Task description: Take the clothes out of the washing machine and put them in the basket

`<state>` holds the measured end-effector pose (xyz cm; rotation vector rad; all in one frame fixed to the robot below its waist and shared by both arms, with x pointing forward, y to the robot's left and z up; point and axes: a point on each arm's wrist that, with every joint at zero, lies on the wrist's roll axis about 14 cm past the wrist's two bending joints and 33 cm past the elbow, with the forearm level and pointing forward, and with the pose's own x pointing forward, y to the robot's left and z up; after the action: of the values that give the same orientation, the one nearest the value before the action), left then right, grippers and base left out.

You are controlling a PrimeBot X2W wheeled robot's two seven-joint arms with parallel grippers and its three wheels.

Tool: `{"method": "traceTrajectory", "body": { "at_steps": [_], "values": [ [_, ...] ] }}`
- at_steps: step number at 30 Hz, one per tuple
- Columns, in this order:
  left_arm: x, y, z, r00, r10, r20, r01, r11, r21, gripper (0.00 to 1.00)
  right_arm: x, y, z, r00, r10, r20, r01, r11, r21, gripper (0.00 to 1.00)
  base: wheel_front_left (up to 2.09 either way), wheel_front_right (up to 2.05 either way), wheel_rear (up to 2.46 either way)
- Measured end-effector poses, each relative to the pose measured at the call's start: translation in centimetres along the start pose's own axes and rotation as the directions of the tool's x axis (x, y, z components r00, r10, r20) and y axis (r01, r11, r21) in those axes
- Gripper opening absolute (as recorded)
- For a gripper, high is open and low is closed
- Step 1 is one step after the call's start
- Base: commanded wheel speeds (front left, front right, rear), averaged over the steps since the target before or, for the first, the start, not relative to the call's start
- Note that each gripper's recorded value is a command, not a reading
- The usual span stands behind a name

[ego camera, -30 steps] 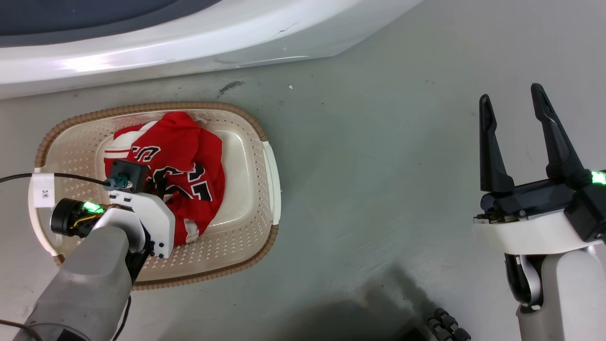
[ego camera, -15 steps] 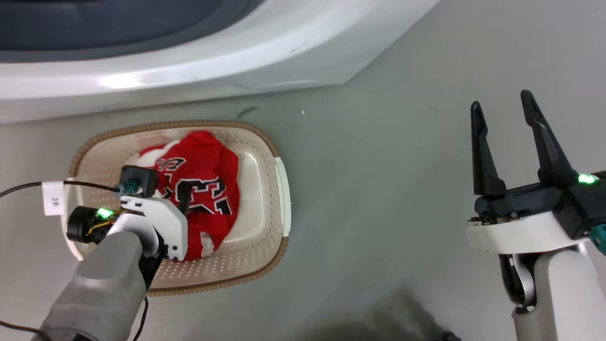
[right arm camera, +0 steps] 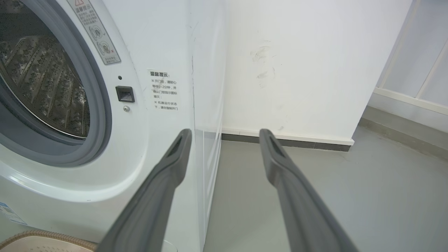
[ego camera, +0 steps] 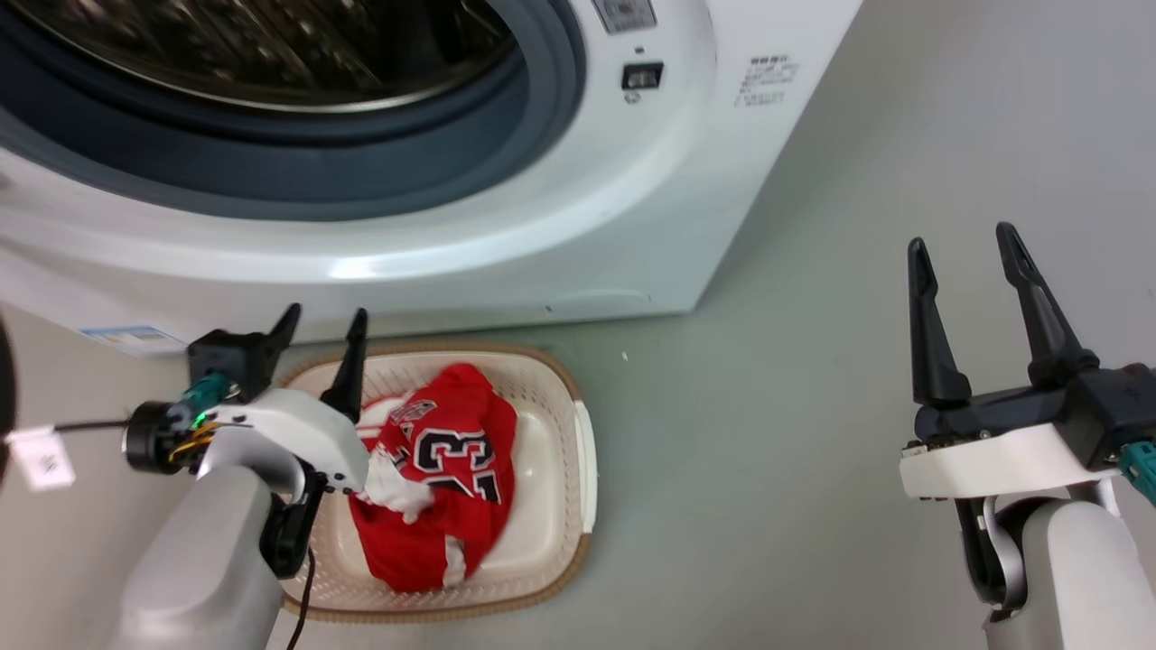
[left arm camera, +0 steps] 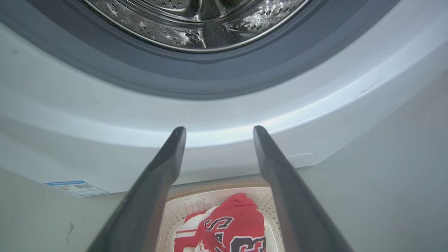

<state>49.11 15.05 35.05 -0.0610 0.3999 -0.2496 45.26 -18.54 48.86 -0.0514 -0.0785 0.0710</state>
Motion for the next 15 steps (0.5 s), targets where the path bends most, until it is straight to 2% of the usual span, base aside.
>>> {"method": "traceTrajectory", "body": {
  "at_steps": [5, 10, 15],
  "values": [
    [-3.6, 0.8, 5.4, 0.979, 0.068, 0.192, -0.067, 0.998, -0.013, 1.0, -0.8, 0.0, 2.4, 0.999, -0.006, 0.053, 0.005, 1.0, 0.004, 1.0, 0.0, 0.0, 0.0],
    [-8.1, 0.9, 10.1, 0.921, 0.12, 0.37, -0.117, 0.993, -0.031, 1.0, -1.9, 0.1, 4.7, 0.995, -0.007, 0.104, 0.006, 1.0, 0.006, 1.0, 0.0, 0.0, 0.0],
    [-12.6, 0.7, 12.0, 0.866, 0.169, 0.471, -0.169, 0.985, -0.043, 1.0, -3.6, 0.5, 5.9, 0.992, -0.003, 0.13, -0.001, 1.0, 0.027, 1.0, 0.0, 0.0, 0.0]
  ]
}}
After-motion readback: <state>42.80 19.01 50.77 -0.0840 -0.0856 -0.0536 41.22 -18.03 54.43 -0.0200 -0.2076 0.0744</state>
